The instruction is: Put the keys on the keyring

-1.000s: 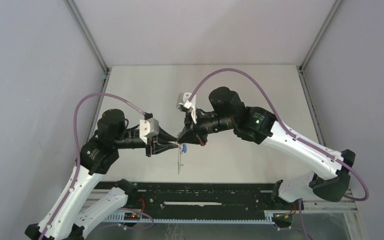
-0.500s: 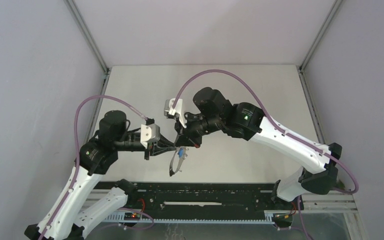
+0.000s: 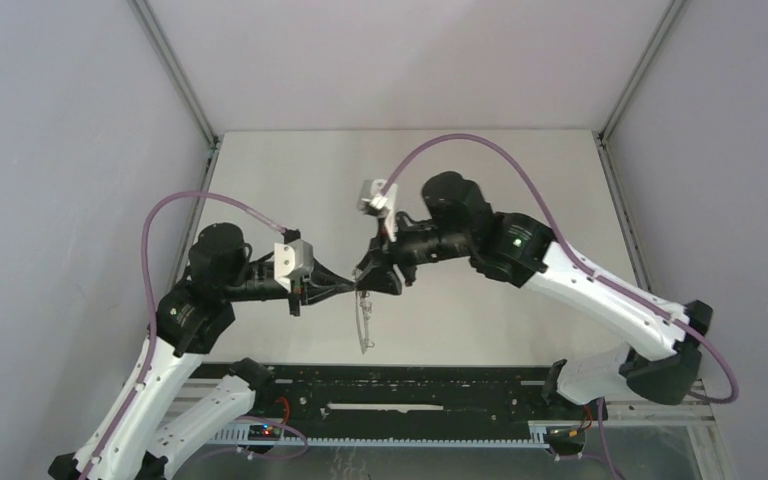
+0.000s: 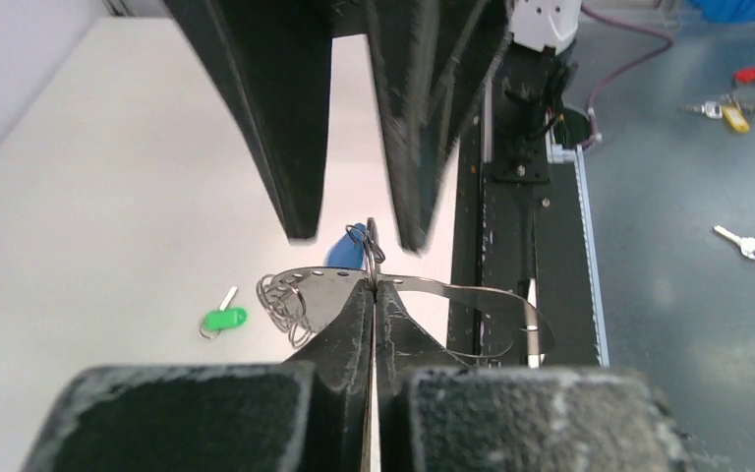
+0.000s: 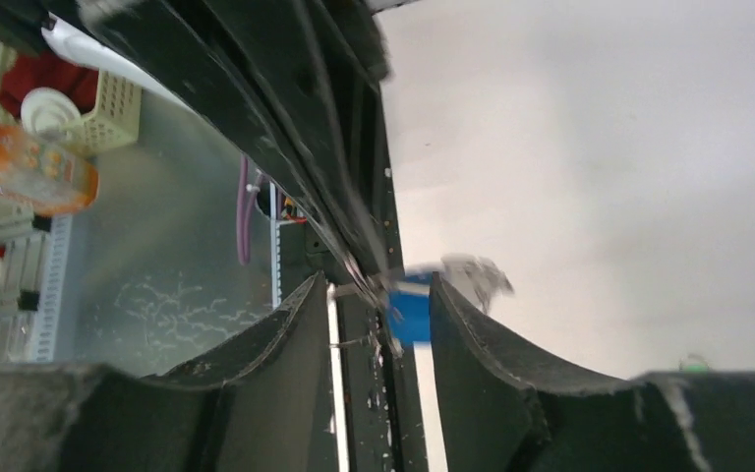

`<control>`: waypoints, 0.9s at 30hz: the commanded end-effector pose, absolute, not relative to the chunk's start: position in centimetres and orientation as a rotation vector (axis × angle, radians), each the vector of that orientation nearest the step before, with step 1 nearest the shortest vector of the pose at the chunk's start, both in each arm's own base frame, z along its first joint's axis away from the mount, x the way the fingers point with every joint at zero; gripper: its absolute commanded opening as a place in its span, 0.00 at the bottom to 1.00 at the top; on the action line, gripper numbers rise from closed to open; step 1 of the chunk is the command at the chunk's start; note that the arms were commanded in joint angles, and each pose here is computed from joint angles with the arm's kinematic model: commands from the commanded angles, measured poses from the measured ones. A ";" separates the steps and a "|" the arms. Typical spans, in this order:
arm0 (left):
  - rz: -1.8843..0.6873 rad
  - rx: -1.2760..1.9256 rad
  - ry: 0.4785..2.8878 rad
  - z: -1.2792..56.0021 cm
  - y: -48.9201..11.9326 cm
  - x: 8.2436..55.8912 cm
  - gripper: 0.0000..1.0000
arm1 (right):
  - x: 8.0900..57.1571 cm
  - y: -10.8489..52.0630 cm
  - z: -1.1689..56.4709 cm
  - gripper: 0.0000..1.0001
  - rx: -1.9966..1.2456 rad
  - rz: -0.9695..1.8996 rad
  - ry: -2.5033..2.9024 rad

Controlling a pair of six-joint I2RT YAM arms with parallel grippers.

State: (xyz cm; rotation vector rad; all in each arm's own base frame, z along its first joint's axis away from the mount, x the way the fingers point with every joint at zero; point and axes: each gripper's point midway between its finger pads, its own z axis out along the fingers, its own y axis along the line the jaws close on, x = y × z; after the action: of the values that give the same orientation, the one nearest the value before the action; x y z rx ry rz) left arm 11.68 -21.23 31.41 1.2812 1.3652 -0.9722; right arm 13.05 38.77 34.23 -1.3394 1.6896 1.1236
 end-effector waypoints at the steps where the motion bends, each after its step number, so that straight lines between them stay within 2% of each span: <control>1: -1.027 1.143 1.290 34.4 -22.1 12.3 0.00 | 13.8 36.2 40.6 0.52 -1.039 1.328 1.530; 7: -1.076 1.062 1.239 36.4 -22.3 12.2 0.00 | 13.2 35.0 40.7 0.49 -0.970 1.452 1.486; 18: -1.154 1.072 1.235 36.8 -22.6 11.3 0.00 | 12.1 36.0 41.9 0.39 -1.074 1.517 1.323; 23: -1.164 1.067 1.241 37.0 -22.7 11.4 0.00 | 11.6 36.3 41.8 0.32 -1.096 1.544 1.311; 27: -1.171 1.059 1.240 37.3 -22.8 11.5 0.00 | 11.4 36.6 41.6 0.30 -1.111 1.536 1.309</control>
State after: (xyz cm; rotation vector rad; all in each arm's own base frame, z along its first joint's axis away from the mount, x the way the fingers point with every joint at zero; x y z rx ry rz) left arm 11.67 -22.58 36.25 1.0605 1.2805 -1.1485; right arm 12.15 36.24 40.70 -1.0866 1.3707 1.5151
